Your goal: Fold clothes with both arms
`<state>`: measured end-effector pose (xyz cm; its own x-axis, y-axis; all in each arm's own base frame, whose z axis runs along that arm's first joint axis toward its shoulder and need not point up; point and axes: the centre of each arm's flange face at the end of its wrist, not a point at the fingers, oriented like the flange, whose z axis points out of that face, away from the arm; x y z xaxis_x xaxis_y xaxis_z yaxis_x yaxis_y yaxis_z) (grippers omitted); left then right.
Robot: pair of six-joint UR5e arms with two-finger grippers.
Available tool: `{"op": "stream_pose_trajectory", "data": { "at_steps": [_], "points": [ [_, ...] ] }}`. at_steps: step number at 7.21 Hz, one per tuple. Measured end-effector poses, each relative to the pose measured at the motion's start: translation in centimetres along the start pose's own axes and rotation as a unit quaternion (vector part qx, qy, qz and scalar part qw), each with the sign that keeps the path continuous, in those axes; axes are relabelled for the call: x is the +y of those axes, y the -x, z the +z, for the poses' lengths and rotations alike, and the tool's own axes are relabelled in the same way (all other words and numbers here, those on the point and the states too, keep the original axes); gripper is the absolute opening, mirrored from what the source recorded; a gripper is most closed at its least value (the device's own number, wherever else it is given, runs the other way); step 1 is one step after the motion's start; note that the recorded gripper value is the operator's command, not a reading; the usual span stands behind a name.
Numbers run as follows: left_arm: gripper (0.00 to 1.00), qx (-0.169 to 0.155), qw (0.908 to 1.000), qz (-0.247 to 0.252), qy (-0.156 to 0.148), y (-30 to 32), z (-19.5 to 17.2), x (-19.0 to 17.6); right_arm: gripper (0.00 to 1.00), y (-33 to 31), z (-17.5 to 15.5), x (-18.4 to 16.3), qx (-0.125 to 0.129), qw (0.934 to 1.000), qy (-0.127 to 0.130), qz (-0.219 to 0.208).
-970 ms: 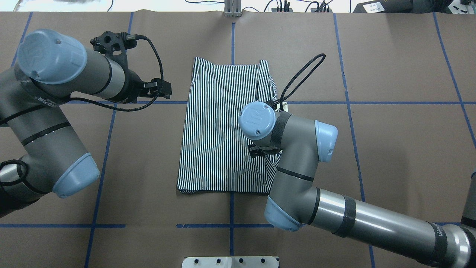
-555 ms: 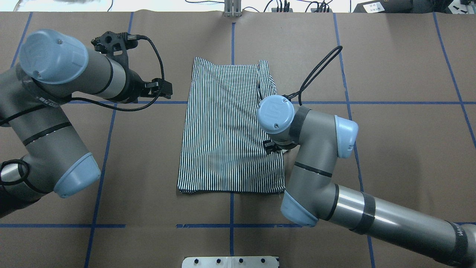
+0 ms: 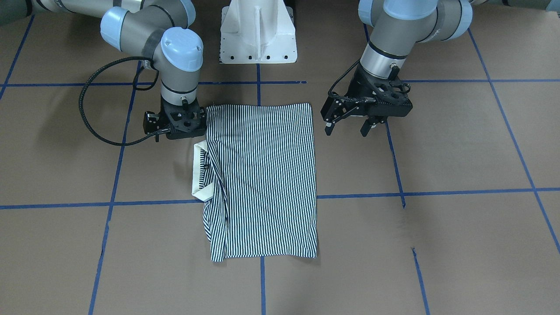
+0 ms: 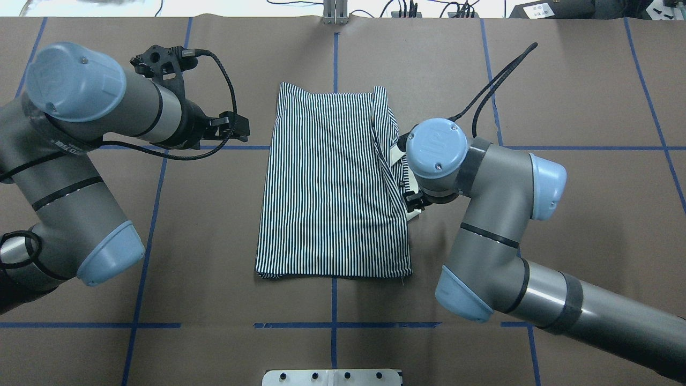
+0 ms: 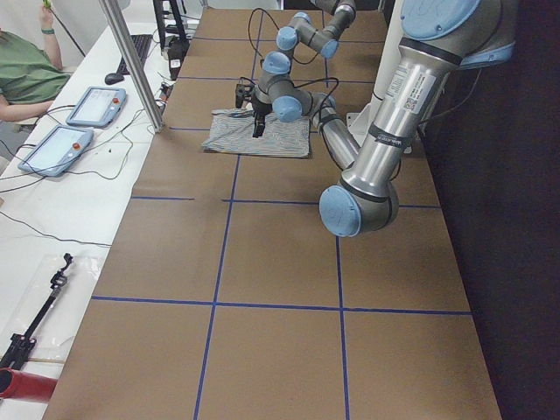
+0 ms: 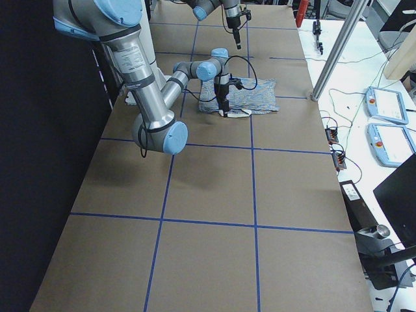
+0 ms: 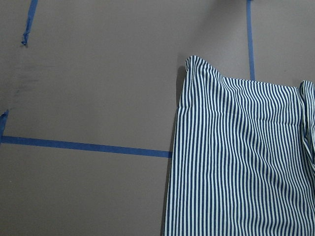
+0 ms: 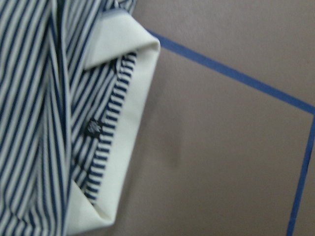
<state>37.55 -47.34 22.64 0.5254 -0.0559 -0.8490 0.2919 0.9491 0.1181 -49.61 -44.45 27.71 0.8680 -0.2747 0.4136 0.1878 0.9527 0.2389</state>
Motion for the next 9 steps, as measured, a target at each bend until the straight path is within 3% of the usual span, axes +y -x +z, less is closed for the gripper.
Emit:
{"op": "stream_pose_trajectory", "data": {
  "at_steps": [2,4,9],
  "points": [
    [1.0,-0.002,1.0,0.001,0.0,0.1,0.0,0.0,1.0,3.6,-0.2,-7.2,-0.015,0.9995,-0.026,0.012],
    [1.0,-0.002,1.0,0.001,0.0,0.2,-0.1,-0.1,1.0,6.2,2.2,-12.0,-0.024,0.9987,-0.043,0.011],
    [1.0,-0.003,1.0,0.001,0.0,0.3,0.2,-0.2,1.0,3.8,5.7,-12.5,-0.002,0.9995,-0.03,-0.013]
  ]
}}
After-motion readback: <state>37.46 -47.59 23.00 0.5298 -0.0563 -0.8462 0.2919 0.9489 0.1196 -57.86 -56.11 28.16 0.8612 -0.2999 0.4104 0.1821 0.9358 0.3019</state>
